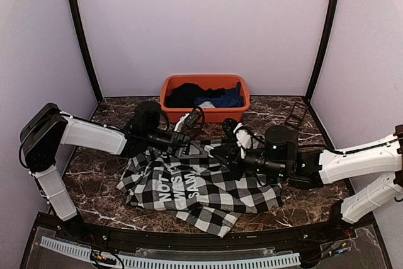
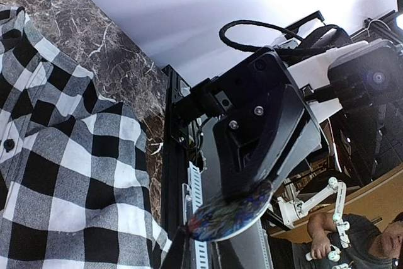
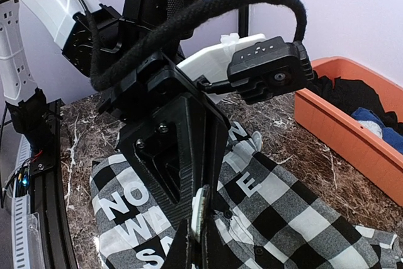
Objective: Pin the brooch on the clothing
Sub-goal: Open the brooch.
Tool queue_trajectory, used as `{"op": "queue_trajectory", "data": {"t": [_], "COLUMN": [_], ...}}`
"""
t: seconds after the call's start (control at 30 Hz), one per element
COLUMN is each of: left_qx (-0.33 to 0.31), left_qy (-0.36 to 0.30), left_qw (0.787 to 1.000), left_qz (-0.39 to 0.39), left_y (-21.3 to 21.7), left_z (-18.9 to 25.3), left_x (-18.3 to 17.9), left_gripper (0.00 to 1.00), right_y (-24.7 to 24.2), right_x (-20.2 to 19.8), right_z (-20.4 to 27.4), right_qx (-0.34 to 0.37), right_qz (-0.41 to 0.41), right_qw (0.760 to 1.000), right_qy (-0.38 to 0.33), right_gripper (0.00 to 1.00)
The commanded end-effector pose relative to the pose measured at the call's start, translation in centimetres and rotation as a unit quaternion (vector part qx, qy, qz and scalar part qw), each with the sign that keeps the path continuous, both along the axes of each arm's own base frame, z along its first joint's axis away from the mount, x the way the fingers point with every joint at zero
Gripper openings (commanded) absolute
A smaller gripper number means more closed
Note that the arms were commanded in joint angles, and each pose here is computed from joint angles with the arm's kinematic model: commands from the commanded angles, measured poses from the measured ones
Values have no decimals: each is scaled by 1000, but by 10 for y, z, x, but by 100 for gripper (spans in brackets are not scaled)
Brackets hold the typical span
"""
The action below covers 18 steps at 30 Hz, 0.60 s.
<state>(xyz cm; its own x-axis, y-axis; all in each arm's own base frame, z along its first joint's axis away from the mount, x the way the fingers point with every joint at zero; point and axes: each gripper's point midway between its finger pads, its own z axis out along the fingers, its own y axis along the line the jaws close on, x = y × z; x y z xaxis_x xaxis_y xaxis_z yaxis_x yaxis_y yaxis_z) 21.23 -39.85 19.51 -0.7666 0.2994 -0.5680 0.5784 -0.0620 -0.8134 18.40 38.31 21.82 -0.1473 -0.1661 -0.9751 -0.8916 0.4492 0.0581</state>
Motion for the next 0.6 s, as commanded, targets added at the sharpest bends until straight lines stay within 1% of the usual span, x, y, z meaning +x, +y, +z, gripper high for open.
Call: {"op": "queue_trajectory", "data": {"t": [0.0,0.03,0.1,0.17,0.2,0.33,0.43,0.5,0.57], "left_qx": [-23,-31,-44,-58,-59,-99,-119,-127,-131], "left_qy": [-38,-39,-38,-37,-29,-30,-31,-36,-42], "left_qw": [998,998,998,997,997,994,992,991,990], "left_qz": [45,42,36,33,32,26,21,22,20], "left_y": [-16,-16,-16,-15,-15,-12,-7,-3,-2], "left_z": [20,23,28,34,33,49,57,62,65], "left_x": [8,7,5,3,4,3,3,3,2], "left_gripper": [7,14,20,24,25,25,25,24,24], "right_y": [43,44,43,42,40,36,29,18,5], "right_x": [-77,-77,-76,-74,-73,-70,-60,-51,-44], "right_z": [43,42,40,40,40,41,43,48,55], "right_qx": [80,80,80,81,81,83,87,104,137], "right_qz": [178,178,174,167,163,150,123,106,95], "right_qw": [981,981,981,983,983,985,989,989,985], "right_qy": [-3,-1,1,2,1,0,4,13,34], "right_gripper": [0,0,0,0,0,0,0,0,0]}}
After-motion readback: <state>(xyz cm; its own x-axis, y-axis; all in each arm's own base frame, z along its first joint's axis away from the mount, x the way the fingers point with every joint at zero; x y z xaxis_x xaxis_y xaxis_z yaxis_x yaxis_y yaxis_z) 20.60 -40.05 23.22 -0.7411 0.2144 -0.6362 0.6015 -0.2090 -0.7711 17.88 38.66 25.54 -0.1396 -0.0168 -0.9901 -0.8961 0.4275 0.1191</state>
